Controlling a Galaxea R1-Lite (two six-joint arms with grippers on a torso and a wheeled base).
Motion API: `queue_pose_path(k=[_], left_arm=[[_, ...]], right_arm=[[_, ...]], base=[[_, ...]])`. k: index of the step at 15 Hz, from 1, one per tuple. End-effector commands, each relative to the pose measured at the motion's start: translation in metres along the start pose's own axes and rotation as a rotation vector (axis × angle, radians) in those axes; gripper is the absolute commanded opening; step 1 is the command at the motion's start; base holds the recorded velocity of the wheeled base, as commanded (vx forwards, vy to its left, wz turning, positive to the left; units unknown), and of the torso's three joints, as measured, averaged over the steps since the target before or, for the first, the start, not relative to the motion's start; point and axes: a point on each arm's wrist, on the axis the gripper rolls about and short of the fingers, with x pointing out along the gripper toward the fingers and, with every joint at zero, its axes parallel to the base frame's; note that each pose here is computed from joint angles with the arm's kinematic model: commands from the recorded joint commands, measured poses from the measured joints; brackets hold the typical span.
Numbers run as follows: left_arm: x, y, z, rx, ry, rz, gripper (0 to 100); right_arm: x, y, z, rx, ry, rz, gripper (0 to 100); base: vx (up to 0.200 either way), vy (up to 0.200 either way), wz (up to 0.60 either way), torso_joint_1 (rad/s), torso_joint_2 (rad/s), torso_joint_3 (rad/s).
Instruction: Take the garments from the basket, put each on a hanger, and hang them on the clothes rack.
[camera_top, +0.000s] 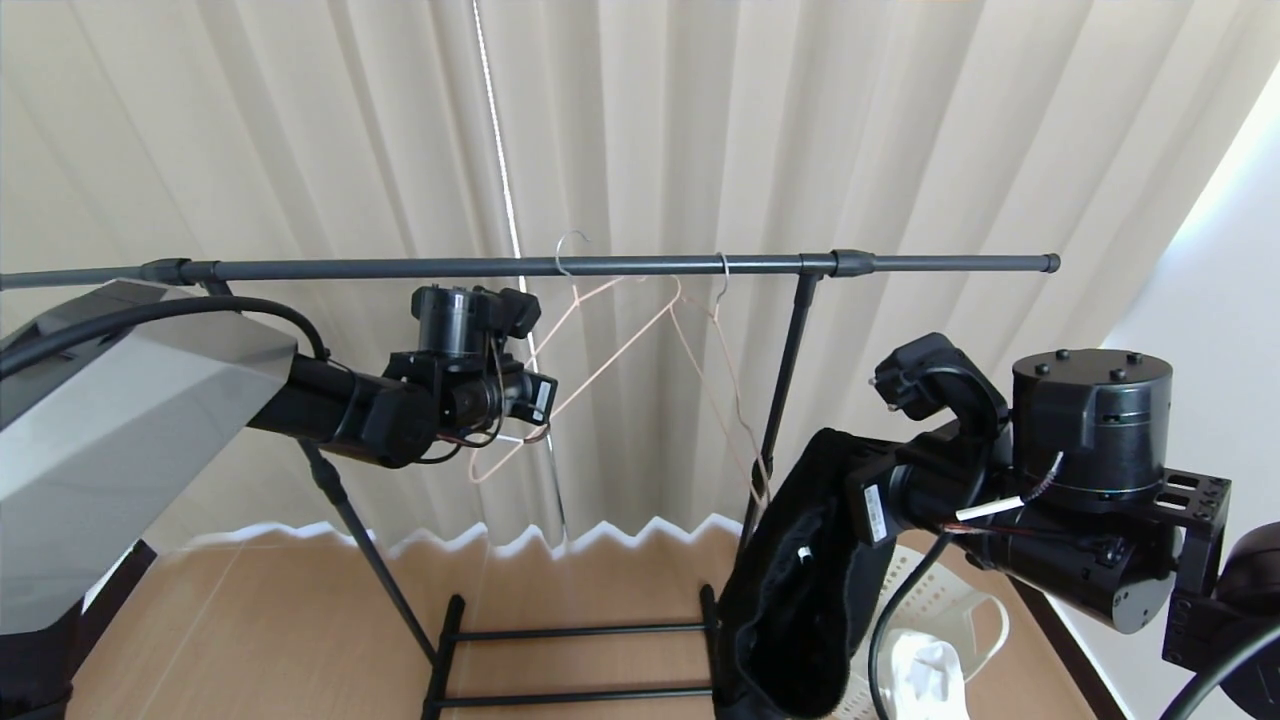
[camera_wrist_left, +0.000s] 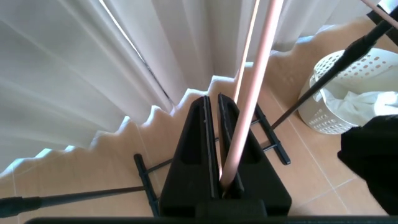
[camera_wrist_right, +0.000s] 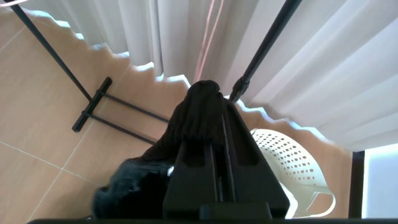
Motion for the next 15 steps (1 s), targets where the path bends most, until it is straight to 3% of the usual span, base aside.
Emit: queue_pose_path(k=[1,4,8,11,15], left_arm=[[-0.017,-0.002,0.008,0.005,-0.016,-0.004,0],[-0.034,-0.009,0.009,0.014,-0.039,-0.007,0],[-0.060,-0.017,-0.002,0.046,-0.001,-0.028,0],[-0.080,-0.018,-0.007,0.056,-0.018,-0.028,0],[-0.130,-0.020,-0.028,0.075,-0.027,-0.036,0]], right_arm=[[-0.001,0.000,0.001,0.001,-0.005,0.000,0],[-0.001,0.000,0.003,0.002,-0.011,0.000,0],[-0.003,-0.001,0.006,0.004,-0.024,-0.003,0],[-0.005,-0.002,0.007,0.006,-0.031,-0.005,0],[-0.006,-0.001,0.009,0.006,-0.037,-0.019,0]], base=[[0.000,0.000,0.00,0.000,0.00,0.000],[0.000,0.000,0.00,0.000,0.00,0.000],[0.000,0.000,0.00,0.000,0.00,0.000],[0.000,0.000,0.00,0.000,0.00,0.000],[0.000,0.000,0.00,0.000,0.00,0.000]])
